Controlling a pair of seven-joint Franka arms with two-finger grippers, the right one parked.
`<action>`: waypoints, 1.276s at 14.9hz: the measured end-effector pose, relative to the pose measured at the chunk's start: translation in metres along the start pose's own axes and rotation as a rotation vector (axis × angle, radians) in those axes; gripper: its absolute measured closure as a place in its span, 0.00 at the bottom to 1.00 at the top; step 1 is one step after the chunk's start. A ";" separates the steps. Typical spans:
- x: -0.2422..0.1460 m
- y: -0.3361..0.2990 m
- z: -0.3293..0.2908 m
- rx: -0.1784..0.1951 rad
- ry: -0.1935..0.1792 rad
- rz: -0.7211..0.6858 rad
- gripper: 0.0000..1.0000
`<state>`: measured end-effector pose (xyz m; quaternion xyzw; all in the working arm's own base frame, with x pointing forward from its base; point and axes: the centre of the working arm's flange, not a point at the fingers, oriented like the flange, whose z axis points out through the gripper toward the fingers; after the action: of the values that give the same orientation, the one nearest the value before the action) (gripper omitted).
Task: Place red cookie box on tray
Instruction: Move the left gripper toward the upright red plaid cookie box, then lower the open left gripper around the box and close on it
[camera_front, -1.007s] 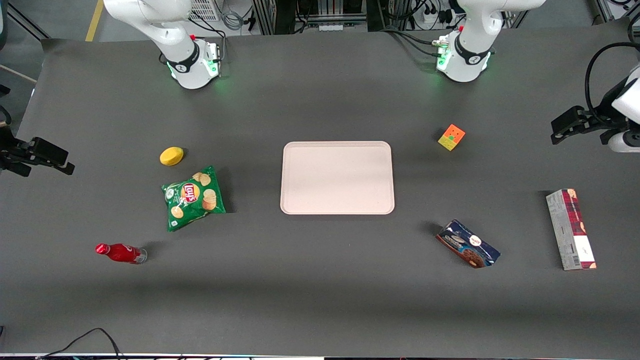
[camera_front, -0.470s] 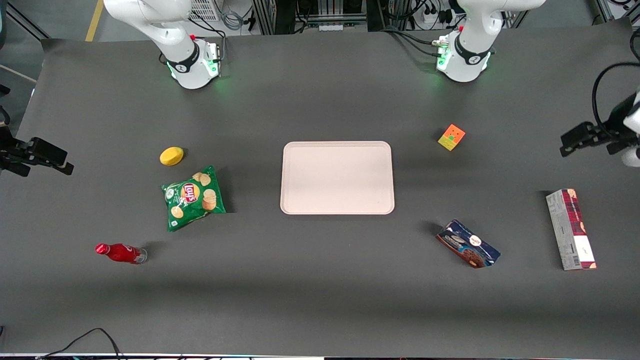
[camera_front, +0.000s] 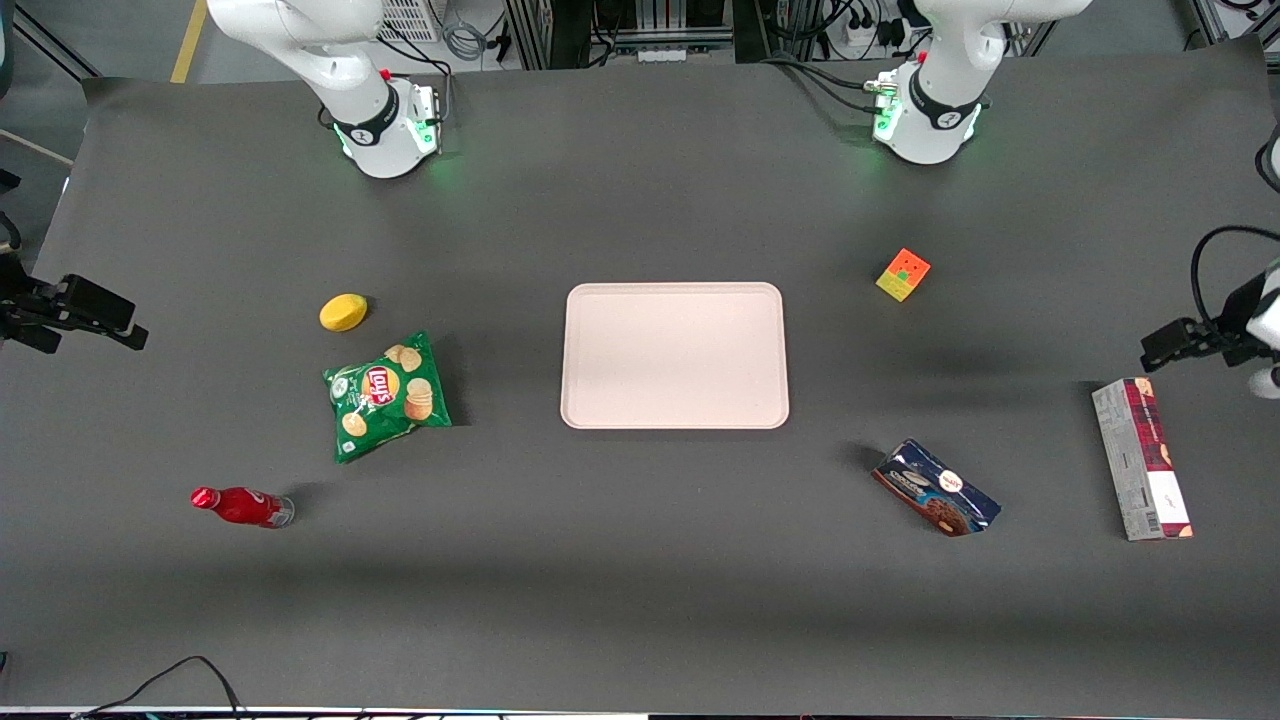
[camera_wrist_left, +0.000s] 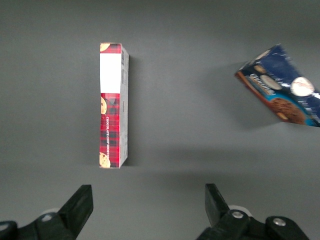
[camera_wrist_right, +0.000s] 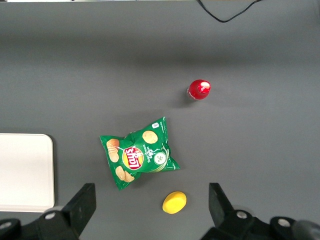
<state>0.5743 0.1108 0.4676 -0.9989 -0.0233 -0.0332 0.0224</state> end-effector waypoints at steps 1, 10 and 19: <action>0.004 -0.004 0.017 -0.003 -0.013 -0.002 0.00; 0.024 -0.034 0.166 -0.016 -0.051 0.050 0.00; 0.029 -0.076 0.218 -0.047 -0.026 0.156 0.00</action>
<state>0.6142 0.1980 0.2558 -0.9983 0.0549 -0.0187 0.0009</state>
